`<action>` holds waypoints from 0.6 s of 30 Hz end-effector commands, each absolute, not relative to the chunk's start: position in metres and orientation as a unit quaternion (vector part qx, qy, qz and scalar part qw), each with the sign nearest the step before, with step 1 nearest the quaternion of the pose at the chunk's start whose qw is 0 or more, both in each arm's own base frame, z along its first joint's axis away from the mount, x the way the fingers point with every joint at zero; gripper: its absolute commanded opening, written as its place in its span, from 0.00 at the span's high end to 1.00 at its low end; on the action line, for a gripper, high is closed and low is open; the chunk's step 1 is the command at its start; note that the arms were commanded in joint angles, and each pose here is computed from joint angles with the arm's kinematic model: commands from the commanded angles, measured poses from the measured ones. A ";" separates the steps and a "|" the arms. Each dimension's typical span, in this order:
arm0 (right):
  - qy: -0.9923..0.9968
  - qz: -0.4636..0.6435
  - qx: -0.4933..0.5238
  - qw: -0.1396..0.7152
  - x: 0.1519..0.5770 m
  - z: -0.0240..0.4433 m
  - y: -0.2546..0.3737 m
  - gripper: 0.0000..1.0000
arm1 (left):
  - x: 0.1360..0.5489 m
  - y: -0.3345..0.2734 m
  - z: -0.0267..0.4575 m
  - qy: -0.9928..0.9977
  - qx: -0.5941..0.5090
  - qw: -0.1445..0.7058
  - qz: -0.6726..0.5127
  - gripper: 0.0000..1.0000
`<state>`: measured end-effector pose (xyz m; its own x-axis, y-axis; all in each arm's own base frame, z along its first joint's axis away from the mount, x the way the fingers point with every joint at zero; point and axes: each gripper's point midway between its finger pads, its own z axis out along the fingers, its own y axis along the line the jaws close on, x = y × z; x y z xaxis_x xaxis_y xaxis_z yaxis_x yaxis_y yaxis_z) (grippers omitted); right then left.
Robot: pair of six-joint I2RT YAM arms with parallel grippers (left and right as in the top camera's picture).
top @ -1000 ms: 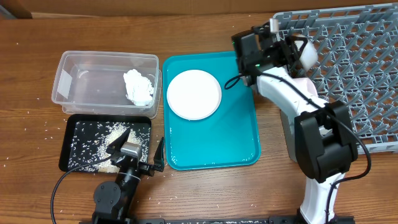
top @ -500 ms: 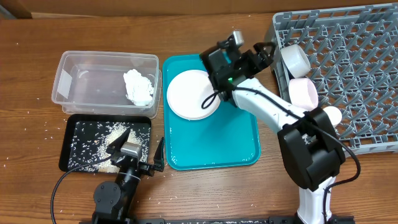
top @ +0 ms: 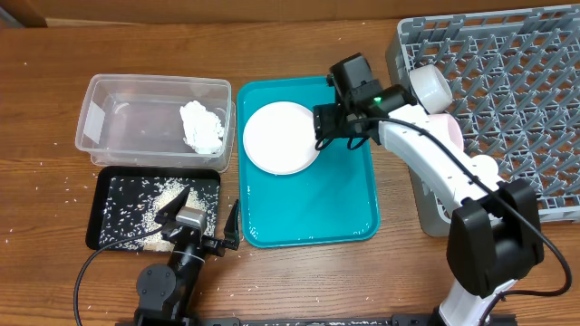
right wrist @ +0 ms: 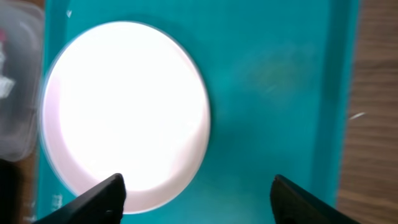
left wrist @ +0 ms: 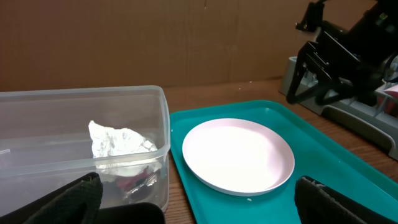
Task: Sort waste into correct bins and load items into the dishwasher
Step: 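Reach the right gripper to the white plate and grasp its edge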
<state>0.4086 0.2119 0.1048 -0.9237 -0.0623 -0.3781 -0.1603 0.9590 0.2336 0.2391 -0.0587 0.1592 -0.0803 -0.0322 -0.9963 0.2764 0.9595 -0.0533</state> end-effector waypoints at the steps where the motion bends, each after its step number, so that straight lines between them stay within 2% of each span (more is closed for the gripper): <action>1: 0.973 0.200 -0.003 0.112 0.389 0.079 0.236 0.33 | 0.240 -0.055 0.159 0.725 0.087 0.676 -0.102 0.00; 6: 0.980 0.181 0.021 0.079 0.390 0.038 0.235 0.38 | 0.240 -0.055 0.159 0.725 0.087 0.676 -0.102 0.00; 10: 0.983 0.170 0.030 0.055 0.385 0.018 0.234 0.51 | 0.240 -0.055 0.159 0.725 0.087 0.676 -0.102 0.00; 12: 0.985 0.163 0.031 0.050 0.382 0.015 0.231 0.66 | 0.240 -0.055 0.159 0.725 0.087 0.676 -0.102 0.00; 14: 0.986 0.158 0.034 0.043 0.380 0.016 0.228 0.87 | 0.240 -0.055 0.159 0.725 0.087 0.676 -0.102 0.00; 15: 0.987 0.152 0.038 0.042 0.380 0.018 0.223 0.94 | 0.240 -0.055 0.159 0.725 0.087 0.676 -0.102 0.00; 18: 0.988 0.134 0.045 0.061 0.387 0.034 0.209 0.96 | 0.240 -0.055 0.159 0.725 0.087 0.676 -0.102 0.00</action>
<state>0.3718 0.2211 0.0100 -0.9963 0.0785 -0.0352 0.0651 0.9551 0.2891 0.2391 -0.0587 0.1591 -0.0806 -0.0322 -0.9962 0.2764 0.9596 -0.0534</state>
